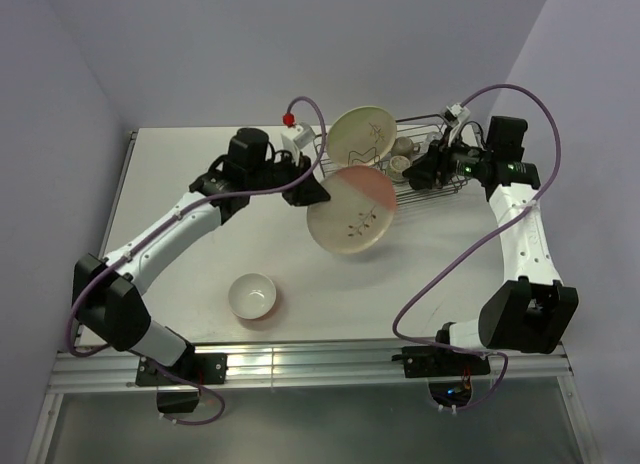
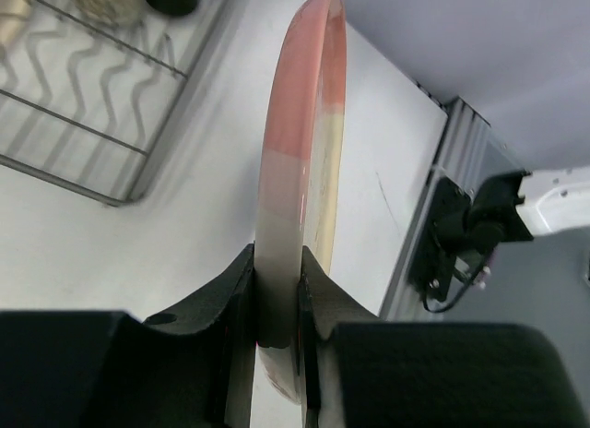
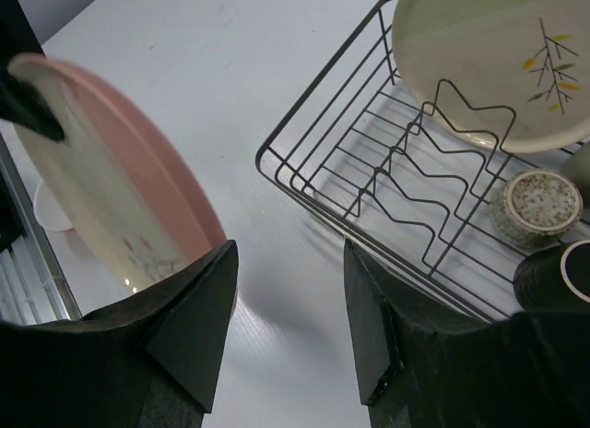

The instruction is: Load the mixed dishes into the dish rack

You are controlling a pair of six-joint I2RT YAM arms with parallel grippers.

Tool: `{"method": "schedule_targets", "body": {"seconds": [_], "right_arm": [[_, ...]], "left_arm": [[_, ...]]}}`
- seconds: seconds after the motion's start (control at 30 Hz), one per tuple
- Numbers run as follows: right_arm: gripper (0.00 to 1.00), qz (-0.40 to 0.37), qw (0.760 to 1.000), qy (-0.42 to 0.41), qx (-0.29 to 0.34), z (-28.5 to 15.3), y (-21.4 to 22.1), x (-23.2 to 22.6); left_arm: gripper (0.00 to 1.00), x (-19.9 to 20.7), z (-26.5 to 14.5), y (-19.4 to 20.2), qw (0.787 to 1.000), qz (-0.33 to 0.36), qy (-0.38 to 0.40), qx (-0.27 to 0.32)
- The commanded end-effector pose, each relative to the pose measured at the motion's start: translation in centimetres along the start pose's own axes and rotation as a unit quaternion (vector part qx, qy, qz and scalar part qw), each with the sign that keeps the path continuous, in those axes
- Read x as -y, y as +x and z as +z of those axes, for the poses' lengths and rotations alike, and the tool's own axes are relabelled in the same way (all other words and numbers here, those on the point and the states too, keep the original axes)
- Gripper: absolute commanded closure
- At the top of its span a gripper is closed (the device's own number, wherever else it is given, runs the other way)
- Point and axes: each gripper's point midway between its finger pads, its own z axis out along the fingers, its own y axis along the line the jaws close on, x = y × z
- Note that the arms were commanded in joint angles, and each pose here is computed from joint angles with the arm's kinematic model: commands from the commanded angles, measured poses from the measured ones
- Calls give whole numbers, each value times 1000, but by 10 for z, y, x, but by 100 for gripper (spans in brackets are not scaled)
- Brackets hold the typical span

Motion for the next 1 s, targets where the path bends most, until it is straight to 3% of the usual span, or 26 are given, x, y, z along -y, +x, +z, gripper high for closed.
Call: {"method": "schedule_targets", "body": {"seconds": [0.0,0.3,0.6,0.97], "right_arm": [[43,-18,999,7,33,-11,-25,0],[43,-14,999,7,41,-22,-21,9],[42,-4,999,7,46,-27,-20,18],[42,10,999,-1,39,-23,-6,17]], "left_arm": [[100,21,-22,-83,992,77,24,92],[100,-19,-21,-142,986,100,-26,127],[100,-50,-28,-172,978,111,-67,165],[100,-74,-39,-210,948,182,-113,233]]}}
